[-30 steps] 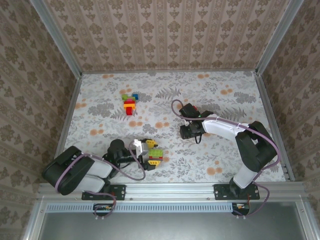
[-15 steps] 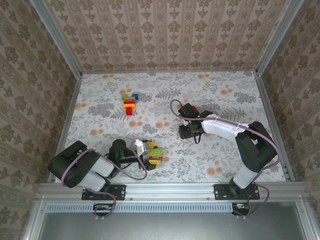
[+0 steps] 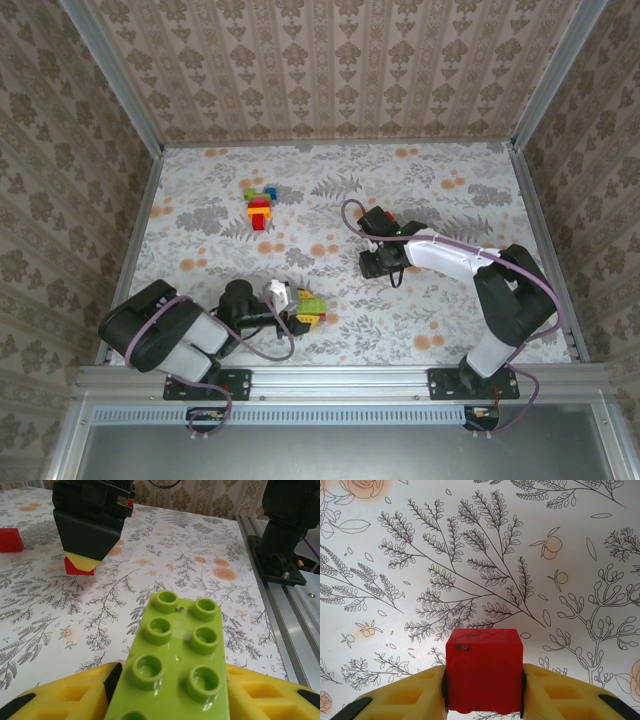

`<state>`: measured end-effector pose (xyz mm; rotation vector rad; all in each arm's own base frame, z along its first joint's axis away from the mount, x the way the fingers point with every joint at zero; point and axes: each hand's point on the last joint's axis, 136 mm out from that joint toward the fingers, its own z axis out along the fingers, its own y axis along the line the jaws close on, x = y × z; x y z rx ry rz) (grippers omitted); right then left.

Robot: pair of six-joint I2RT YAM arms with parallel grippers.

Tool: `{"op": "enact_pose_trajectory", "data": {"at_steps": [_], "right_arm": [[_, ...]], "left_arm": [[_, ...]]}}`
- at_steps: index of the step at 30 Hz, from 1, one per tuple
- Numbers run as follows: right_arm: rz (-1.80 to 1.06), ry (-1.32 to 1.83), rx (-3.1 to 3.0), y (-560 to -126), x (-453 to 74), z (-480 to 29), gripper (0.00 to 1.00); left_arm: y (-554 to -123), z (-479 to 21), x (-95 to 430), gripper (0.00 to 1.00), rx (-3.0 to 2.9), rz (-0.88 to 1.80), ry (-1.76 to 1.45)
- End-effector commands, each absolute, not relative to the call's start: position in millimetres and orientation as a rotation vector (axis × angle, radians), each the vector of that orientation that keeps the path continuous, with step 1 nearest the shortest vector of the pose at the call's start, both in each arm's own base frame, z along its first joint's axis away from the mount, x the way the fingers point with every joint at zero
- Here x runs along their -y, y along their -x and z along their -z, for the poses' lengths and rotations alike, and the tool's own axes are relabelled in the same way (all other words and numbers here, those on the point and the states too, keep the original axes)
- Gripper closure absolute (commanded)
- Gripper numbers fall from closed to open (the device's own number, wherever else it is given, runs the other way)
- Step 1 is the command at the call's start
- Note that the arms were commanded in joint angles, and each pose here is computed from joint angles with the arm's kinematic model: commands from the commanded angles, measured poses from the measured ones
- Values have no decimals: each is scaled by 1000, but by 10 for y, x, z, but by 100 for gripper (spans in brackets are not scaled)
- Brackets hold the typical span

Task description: Assemble a carrot with lego

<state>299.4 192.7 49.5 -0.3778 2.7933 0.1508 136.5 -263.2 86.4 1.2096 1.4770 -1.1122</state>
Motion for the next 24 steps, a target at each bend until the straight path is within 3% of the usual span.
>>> {"op": "enact_pose_trajectory", "data": {"at_steps": [1,16,24], "right_arm": [[-121,392,-2816,-2916,-1873,-439,62],[-124,391,-2810,-2884,-1851,-511,65],[-127,372,-2799,-2823,-1803,-642,65]], "left_arm": [[-1349,-944,2622,53,-1427,1107,-1213],[-1338,-976,2646,64,-1410,1129,-1225],[-1319,-1041,2714,63,-1364,1138,-1278]]}}
